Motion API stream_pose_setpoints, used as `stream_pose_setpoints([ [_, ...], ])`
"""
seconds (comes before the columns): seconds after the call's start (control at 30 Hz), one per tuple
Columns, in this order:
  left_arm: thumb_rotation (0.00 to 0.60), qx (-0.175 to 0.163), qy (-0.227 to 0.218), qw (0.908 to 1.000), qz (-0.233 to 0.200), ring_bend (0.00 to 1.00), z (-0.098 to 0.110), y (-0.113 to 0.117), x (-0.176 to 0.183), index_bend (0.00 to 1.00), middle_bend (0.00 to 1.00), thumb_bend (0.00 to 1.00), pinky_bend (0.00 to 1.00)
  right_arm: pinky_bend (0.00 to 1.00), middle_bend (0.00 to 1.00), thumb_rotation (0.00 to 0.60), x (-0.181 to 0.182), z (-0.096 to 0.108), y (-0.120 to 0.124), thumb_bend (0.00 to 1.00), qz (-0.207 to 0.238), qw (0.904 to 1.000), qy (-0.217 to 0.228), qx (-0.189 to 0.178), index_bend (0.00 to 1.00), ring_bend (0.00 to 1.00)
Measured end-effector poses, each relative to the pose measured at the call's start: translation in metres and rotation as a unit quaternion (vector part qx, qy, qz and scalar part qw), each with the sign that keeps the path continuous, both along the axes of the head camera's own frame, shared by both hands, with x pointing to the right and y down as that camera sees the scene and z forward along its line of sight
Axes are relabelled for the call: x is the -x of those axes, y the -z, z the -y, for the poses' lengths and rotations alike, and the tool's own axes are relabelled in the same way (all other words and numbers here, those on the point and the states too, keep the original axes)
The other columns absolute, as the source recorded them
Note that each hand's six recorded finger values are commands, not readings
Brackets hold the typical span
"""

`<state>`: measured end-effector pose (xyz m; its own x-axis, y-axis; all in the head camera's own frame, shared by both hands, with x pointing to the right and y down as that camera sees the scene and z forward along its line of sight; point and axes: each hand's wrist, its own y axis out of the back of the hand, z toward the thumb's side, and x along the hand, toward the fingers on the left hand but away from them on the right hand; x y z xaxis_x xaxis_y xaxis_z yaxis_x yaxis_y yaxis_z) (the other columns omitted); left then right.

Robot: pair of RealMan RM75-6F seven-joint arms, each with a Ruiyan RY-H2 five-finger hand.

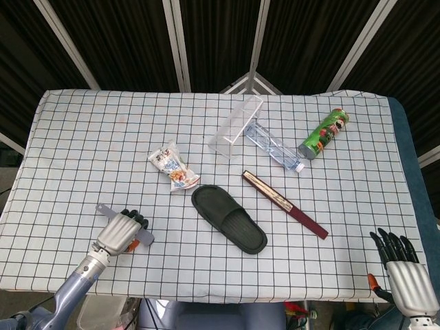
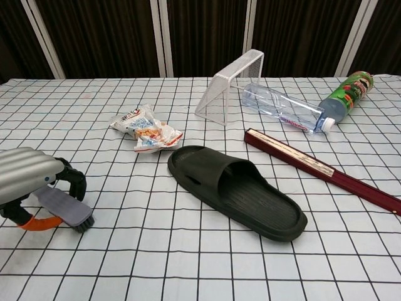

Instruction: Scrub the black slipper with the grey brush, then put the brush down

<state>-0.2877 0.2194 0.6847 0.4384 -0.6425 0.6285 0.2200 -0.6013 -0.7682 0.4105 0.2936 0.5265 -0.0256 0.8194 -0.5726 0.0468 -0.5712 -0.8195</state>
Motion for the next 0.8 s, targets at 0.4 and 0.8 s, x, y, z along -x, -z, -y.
stream_pose_setpoints([
  [0.4,0.600,-0.020,0.016,0.9996,-0.013,0.42,0.006,0.006,0.001,0.59,0.61,0.73,0.50,0.00,0.00,0.591,0.001,0.000,0.000,0.42,0.000,1.0000,0.001,-0.001,0.00,0.00],
  [0.8,0.600,-0.034,0.033,0.9982,-0.037,0.42,0.023,0.017,-0.001,0.60,0.61,0.75,0.50,0.00,0.00,0.595,0.010,0.002,0.006,0.42,0.013,0.9996,0.016,-0.021,0.00,0.00],
])
